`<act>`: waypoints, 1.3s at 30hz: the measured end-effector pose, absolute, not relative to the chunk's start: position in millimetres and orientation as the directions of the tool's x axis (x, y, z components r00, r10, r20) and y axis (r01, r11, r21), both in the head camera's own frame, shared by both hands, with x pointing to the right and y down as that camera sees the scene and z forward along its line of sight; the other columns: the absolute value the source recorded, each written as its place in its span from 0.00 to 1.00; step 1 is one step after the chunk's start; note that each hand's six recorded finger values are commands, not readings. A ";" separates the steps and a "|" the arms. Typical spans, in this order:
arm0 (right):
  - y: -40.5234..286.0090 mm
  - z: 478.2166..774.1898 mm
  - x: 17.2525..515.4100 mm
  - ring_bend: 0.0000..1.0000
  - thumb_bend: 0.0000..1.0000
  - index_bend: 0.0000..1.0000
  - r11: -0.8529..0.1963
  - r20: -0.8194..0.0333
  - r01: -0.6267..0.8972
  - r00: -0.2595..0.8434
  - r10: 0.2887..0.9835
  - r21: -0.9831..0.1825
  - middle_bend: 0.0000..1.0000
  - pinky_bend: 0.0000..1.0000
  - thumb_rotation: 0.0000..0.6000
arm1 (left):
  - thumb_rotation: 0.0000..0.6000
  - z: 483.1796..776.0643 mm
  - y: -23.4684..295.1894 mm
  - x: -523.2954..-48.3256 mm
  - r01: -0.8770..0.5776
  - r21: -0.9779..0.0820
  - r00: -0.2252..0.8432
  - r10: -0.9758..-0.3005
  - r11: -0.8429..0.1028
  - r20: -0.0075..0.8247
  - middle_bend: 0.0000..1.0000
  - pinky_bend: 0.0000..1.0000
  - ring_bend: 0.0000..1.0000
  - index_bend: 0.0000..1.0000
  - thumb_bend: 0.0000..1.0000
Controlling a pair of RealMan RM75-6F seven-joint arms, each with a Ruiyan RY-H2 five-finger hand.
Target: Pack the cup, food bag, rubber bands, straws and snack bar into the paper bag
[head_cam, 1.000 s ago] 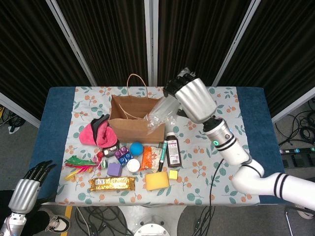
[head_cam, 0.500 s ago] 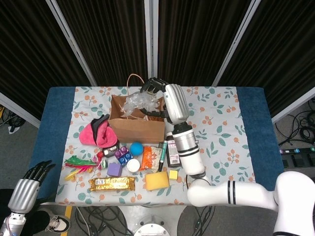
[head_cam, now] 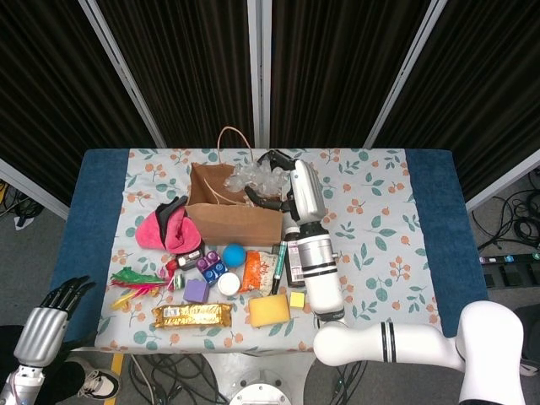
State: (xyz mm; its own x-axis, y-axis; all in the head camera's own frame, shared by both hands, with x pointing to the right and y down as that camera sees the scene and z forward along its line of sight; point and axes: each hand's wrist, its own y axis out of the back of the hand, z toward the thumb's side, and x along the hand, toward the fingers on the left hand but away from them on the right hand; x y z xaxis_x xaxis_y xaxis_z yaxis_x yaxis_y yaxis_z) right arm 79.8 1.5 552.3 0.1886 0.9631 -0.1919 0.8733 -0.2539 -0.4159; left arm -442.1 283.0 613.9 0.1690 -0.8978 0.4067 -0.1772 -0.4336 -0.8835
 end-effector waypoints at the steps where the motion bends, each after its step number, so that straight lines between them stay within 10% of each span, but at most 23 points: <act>1: 1.5 554.8 80.1 0.46 0.24 0.71 -0.255 -0.198 0.873 0.187 0.962 -0.416 0.60 0.49 1.00 | 1.00 613.8 282.9 -442.2 -0.177 -0.884 0.168 -0.898 -0.433 0.406 0.23 0.25 0.15 0.23 0.09; 5: 2.7 564.5 77.9 0.42 0.21 0.63 -0.274 -0.222 0.875 0.197 0.955 -0.400 0.54 0.45 1.00 | 1.00 613.6 282.6 -442.8 -0.178 -0.885 0.166 -0.899 -0.431 0.405 0.23 0.25 0.15 0.23 0.09; 13: 7.0 569.7 67.0 0.07 0.00 0.13 -0.375 -0.243 0.849 0.301 0.922 -0.372 0.25 0.14 1.00 | 1.00 614.3 282.5 -443.1 -0.181 -0.883 0.164 -0.899 -0.432 0.407 0.23 0.25 0.15 0.23 0.09; 30: -8.8 501.9 91.1 0.04 0.00 0.09 -0.287 0.021 0.854 0.328 0.944 -0.434 0.23 0.12 1.00 | 1.00 615.7 283.9 -441.1 -0.180 -0.880 0.170 -0.895 -0.439 0.412 0.23 0.25 0.15 0.23 0.09; 39: -5.6 466.9 145.9 0.07 0.02 0.09 -0.143 0.114 0.581 0.383 0.917 -0.801 0.25 0.11 1.00 | 1.00 617.9 283.1 -439.4 -0.190 -0.873 0.169 -0.891 -0.449 0.421 0.23 0.25 0.15 0.23 0.09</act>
